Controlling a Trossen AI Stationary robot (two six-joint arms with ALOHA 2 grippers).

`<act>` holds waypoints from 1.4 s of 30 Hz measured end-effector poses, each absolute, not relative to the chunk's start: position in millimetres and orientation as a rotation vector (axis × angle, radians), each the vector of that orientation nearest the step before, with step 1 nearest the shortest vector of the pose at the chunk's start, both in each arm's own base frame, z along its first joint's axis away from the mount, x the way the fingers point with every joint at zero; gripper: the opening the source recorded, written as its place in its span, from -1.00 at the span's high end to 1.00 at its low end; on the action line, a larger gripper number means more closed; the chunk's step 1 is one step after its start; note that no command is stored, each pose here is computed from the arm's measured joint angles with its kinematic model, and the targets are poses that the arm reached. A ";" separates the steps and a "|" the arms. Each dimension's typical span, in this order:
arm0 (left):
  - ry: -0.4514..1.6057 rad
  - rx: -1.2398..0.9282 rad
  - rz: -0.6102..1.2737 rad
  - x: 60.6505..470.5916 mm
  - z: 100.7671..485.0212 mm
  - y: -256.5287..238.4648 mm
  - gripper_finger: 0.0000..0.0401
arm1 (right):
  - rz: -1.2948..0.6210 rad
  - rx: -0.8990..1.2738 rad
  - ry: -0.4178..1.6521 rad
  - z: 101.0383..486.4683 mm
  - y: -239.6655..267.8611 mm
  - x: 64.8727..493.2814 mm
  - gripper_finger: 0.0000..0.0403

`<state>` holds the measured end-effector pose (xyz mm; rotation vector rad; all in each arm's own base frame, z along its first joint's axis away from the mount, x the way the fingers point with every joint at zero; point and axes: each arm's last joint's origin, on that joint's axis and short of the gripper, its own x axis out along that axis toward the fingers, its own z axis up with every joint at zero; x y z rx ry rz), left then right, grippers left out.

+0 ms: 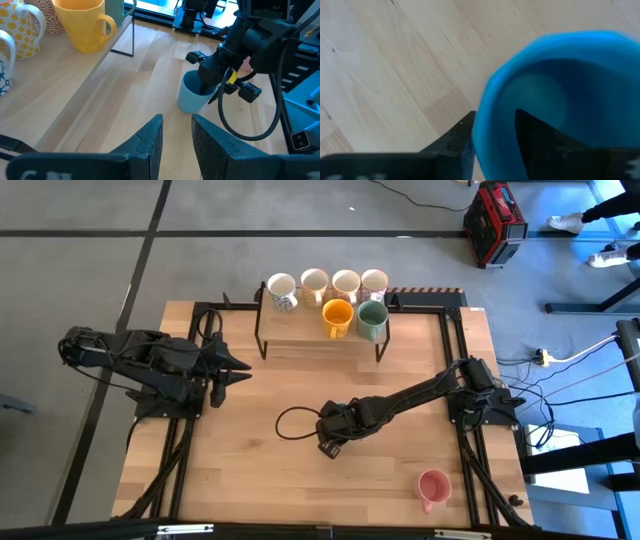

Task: Place coffee mugs
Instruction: Put the blue mug on the shelf

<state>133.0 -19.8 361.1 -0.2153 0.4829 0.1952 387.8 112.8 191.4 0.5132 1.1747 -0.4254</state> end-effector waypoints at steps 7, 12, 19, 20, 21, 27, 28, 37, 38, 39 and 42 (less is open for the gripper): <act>0.483 -0.215 0.195 133.0 361.0 -19.8 0.52 | -0.412 0.520 1.166 210.1 113.9 389.6 0.25; 0.483 -0.215 0.195 133.0 361.0 -19.8 0.52 | -0.418 0.492 1.179 228.5 113.3 388.5 0.23; 0.484 -0.215 0.195 133.0 361.0 -19.8 0.52 | -0.427 0.444 1.085 268.8 119.8 375.2 0.23; 0.483 -0.215 0.195 133.0 361.0 -19.8 0.52 | -0.423 0.432 1.075 274.4 123.1 370.3 0.23; 0.484 -0.216 0.192 133.0 361.0 -19.9 0.52 | -0.412 0.425 1.067 279.7 127.2 365.4 0.23; 0.499 -0.228 0.147 133.0 360.5 -21.3 0.52 | -0.396 0.426 1.029 295.1 144.2 329.4 0.22; 0.499 -0.228 0.148 133.0 360.5 -21.2 0.52 | -0.405 0.419 1.020 294.2 146.7 322.8 0.22; 0.505 -0.220 0.150 135.0 359.7 -21.6 0.52 | -0.423 0.392 0.902 235.6 165.6 286.6 0.22; 0.503 -0.219 0.153 134.9 359.8 -21.5 0.52 | -0.413 0.395 0.882 227.4 167.4 285.4 0.22; 0.502 -0.219 0.158 134.9 359.9 -21.3 0.52 | -0.400 0.399 0.870 219.5 168.8 283.9 0.22; 0.501 -0.222 0.162 134.9 359.8 -21.3 0.52 | -0.363 0.399 0.834 196.8 168.0 281.5 0.22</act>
